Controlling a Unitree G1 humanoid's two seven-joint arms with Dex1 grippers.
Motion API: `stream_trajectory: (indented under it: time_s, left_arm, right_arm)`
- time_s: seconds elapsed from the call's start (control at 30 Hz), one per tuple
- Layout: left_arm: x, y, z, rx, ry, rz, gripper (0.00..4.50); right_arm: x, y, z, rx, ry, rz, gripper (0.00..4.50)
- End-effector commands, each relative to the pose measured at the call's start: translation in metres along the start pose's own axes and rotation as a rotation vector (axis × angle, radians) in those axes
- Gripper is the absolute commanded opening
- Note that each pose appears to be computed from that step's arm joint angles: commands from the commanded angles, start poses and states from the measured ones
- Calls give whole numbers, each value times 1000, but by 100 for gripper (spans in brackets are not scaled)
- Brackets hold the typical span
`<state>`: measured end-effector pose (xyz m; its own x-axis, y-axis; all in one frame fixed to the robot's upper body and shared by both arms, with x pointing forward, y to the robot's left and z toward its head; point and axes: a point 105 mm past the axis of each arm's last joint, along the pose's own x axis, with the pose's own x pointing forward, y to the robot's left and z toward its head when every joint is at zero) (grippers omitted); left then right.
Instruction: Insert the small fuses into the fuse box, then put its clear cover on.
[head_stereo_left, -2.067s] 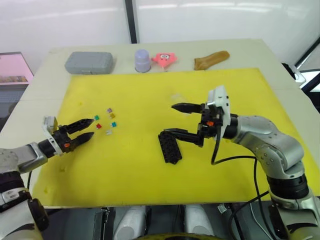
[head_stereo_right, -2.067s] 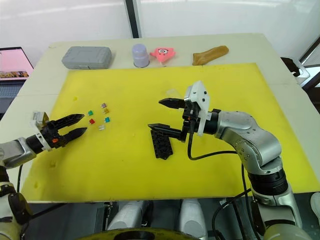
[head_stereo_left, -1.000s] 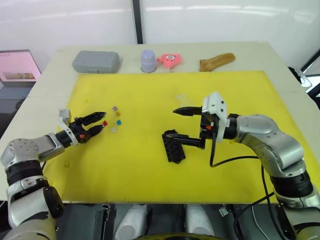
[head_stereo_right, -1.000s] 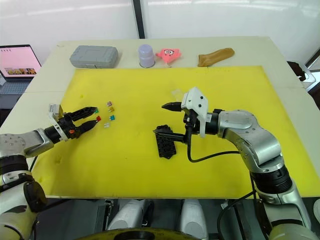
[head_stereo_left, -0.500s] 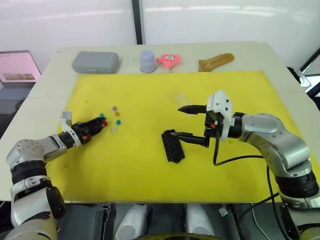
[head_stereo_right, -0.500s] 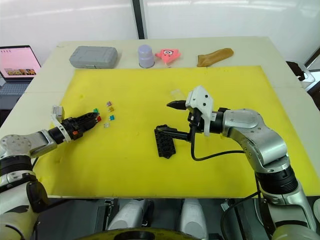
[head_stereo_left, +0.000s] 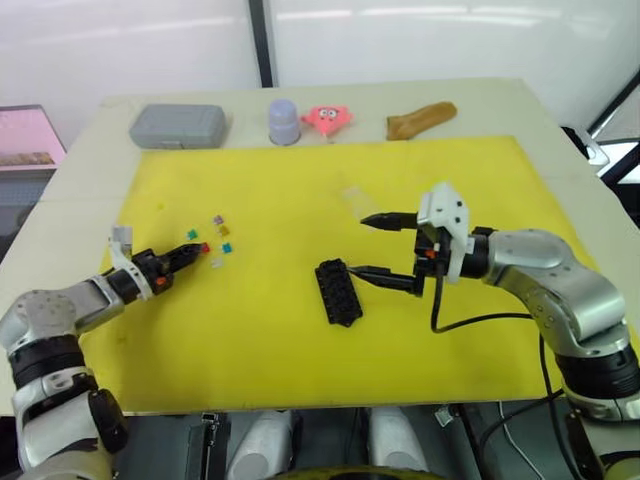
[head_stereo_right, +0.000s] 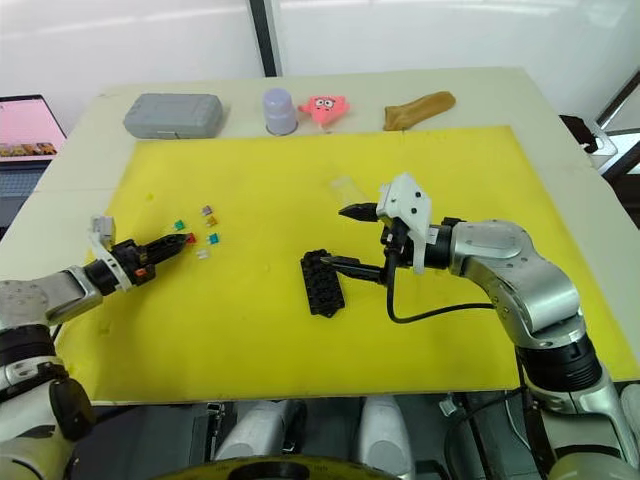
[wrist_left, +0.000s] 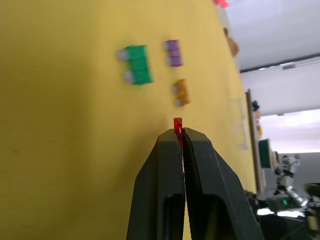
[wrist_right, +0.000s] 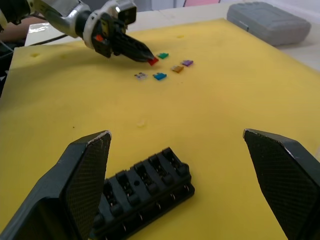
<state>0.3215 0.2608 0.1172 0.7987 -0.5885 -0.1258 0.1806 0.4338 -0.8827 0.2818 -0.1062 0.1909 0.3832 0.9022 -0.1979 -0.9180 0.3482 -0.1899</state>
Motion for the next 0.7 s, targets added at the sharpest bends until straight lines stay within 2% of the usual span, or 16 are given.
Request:
stream_trajectory:
  time_s: [0.03, 0.13, 0.2, 0.33, 0.43, 0.6, 0.7]
  left_arm:
    - [-5, -63, 9, 103, -9, -205, 5]
    - [-2, -110, -4, 192, 78, -381, 5]
    - [3, -127, -5, 217, 88, -441, 5]
    - [28, -165, -19, 269, 151, -560, 5]
    - [42, -180, -30, 282, 162, -601, 5]
    - [69, -202, -49, 218, 160, -689, 5]
    - [75, -209, -53, 180, 156, -724, 5]
  right_arm:
    - [-5, 4, 27, -12, -98, -9, 450]
    - [-6, 1, 30, 7, -128, -45, 450]
    - [-7, -4, 31, 33, -147, -71, 450]
    - [-4, -6, 56, 163, -296, -90, 450]
    - [0, -6, 64, 239, -373, -114, 450]
    - [9, -7, 79, 450, -530, -122, 450]
    - [14, -4, 87, 510, -571, -116, 450]
